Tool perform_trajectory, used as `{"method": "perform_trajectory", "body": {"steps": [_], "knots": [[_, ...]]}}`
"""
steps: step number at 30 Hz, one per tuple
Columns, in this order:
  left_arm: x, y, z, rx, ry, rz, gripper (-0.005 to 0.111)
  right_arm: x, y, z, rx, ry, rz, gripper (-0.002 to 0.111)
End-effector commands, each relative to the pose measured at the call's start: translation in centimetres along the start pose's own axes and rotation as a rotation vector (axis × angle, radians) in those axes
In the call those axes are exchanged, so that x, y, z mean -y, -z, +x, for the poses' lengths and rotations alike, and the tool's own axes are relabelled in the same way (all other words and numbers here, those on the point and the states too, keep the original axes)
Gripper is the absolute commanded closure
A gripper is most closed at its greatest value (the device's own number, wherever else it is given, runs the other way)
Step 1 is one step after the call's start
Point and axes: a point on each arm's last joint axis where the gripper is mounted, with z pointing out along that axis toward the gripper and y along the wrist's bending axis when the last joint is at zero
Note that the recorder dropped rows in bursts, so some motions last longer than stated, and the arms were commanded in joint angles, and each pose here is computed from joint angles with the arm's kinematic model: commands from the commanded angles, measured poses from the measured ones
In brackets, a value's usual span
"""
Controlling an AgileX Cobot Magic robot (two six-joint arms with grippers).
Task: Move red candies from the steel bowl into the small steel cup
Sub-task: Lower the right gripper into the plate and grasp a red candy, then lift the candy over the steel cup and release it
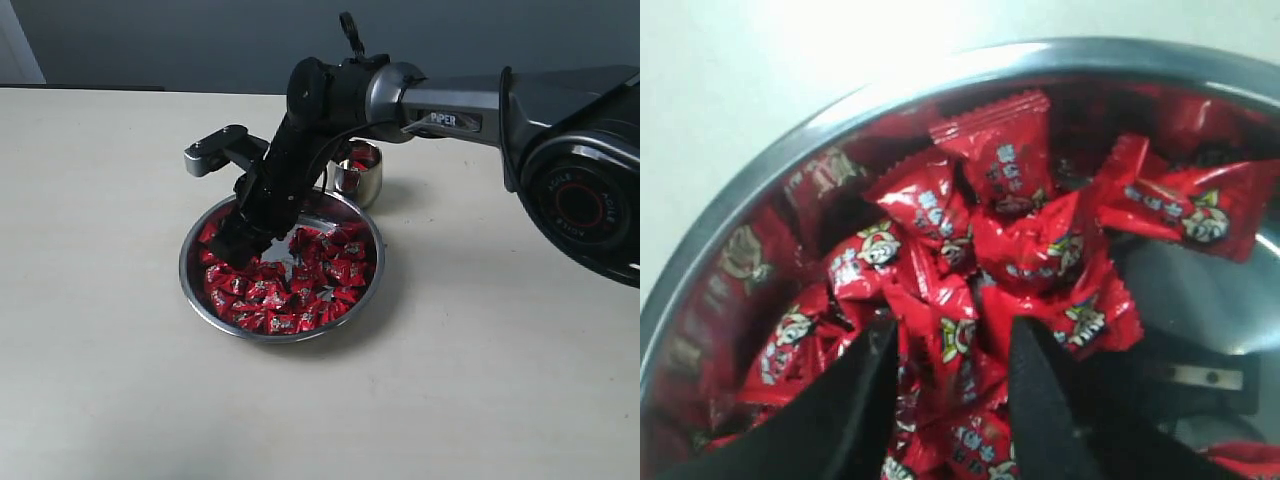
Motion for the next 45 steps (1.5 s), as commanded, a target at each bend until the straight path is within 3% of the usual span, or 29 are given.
{"method": "perform_trajectory", "body": {"steps": [1, 6, 14, 23, 29, 34, 45], "knots": [[0.0, 0.0, 0.0, 0.010, 0.000, 0.007, 0.106, 0.0, 0.2, -0.2, 0.009, 0.010, 0.008, 0.082], [0.0, 0.0, 0.0, 0.010, 0.000, 0.007, 0.106, 0.1, 0.2, -0.2, 0.015, 0.010, 0.013, 0.109], [0.0, 0.0, 0.0, 0.010, 0.000, 0.007, 0.106, 0.0, 1.9, -1.1, 0.082, 0.030, 0.070, 0.109], [0.0, 0.0, 0.0, 0.010, 0.000, 0.007, 0.106, -0.4, 8.3, -2.5, 0.190, 0.080, 0.196, 0.109], [0.0, 0.0, 0.0, 0.010, 0.000, 0.007, 0.106, 2.1, 13.4, -1.5, 0.211, 0.001, 0.354, 0.109], [0.0, 0.0, 0.0, 0.010, 0.000, 0.007, 0.106, 5.2, 15.4, 0.0, 0.234, -0.136, 0.402, 0.109], [0.0, 0.0, 0.0, 0.010, 0.000, 0.007, 0.106, 7.4, 14.6, 1.1, 0.214, -0.197, 0.413, 0.109]]}}
